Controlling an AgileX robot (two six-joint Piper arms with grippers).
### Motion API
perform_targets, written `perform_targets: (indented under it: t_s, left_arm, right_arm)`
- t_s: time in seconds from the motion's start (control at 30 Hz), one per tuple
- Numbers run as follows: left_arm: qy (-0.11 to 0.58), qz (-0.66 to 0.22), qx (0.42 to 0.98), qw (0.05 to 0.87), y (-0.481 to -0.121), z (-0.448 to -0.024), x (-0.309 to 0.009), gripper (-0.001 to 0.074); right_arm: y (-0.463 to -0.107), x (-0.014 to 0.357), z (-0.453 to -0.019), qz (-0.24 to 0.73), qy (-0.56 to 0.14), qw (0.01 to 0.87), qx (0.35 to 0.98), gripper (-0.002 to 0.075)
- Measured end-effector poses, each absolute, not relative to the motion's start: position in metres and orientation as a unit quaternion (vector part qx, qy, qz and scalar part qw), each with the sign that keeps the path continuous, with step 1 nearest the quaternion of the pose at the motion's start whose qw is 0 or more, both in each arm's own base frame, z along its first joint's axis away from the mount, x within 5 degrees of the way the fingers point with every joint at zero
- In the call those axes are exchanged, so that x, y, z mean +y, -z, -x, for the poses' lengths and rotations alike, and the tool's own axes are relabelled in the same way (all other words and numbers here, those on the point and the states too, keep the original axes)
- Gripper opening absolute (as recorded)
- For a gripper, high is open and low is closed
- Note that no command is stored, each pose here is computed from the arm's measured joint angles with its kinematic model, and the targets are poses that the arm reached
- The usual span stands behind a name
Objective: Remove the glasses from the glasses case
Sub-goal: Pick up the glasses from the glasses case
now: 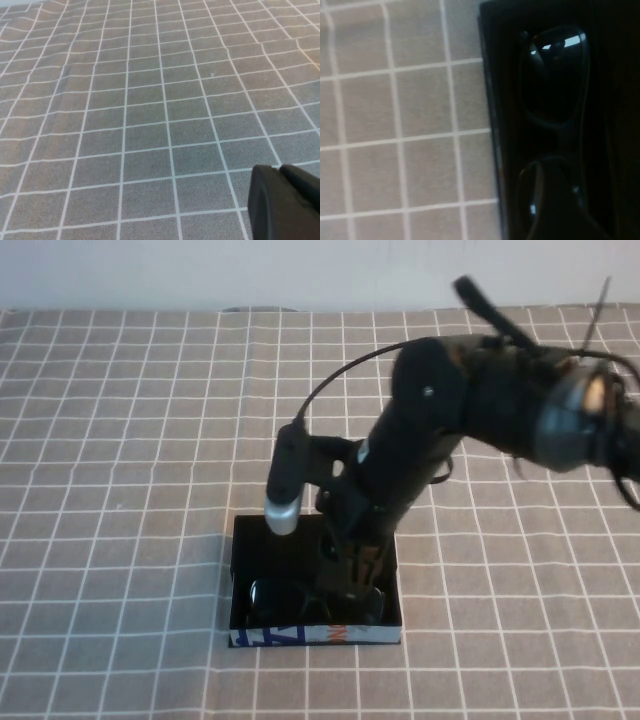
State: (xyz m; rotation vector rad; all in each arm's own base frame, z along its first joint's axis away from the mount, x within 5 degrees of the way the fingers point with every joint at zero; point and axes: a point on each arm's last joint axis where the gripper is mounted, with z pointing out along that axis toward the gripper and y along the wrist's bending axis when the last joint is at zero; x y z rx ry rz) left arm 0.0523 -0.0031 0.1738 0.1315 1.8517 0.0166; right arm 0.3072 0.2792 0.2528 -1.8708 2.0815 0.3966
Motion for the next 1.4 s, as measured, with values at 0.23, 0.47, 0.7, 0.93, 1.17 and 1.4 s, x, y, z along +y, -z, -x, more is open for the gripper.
perform_targets:
  t_s: [0.23, 0.47, 0.7, 0.93, 1.17, 1.4]
  left_arm:
    - [-0.007, -0.057, 0.799, 0.599, -0.174, -0.052, -0.003, -0.0004]
    - [-0.007, -0.057, 0.799, 0.599, -0.174, -0.052, -0.003, -0.0004]
    - [-0.007, -0.057, 0.799, 0.599, -0.174, -0.052, -0.003, -0.0005]
    - [-0.007, -0.057, 0.799, 0.599, -0.174, -0.052, -0.003, -0.0004]
    - [-0.007, -0.057, 0.799, 0.599, -0.174, -0.052, -0.003, -0.0004]
    - [-0.007, -0.057, 0.799, 0.599, -0.174, -0.052, -0.003, -0.0004]
  right_arm:
    - [-0.233, 0.300, -0.320, 0.681, -0.119, 0.128, 0.711, 0.0290]
    - [-0.222, 0.304, -0.320, 0.693, -0.102, 0.111, 0.705, 0.0293]
    - [-0.215, 0.304, -0.323, 0.695, -0.093, 0.107, 0.704, 0.0293]
    - [-0.214, 0.306, -0.325, 0.695, -0.092, 0.115, 0.704, 0.0293]
    - [-0.219, 0.313, -0.320, 0.698, -0.097, 0.111, 0.701, 0.0293]
    - [-0.222, 0.314, -0.318, 0.689, -0.100, 0.101, 0.711, 0.0293]
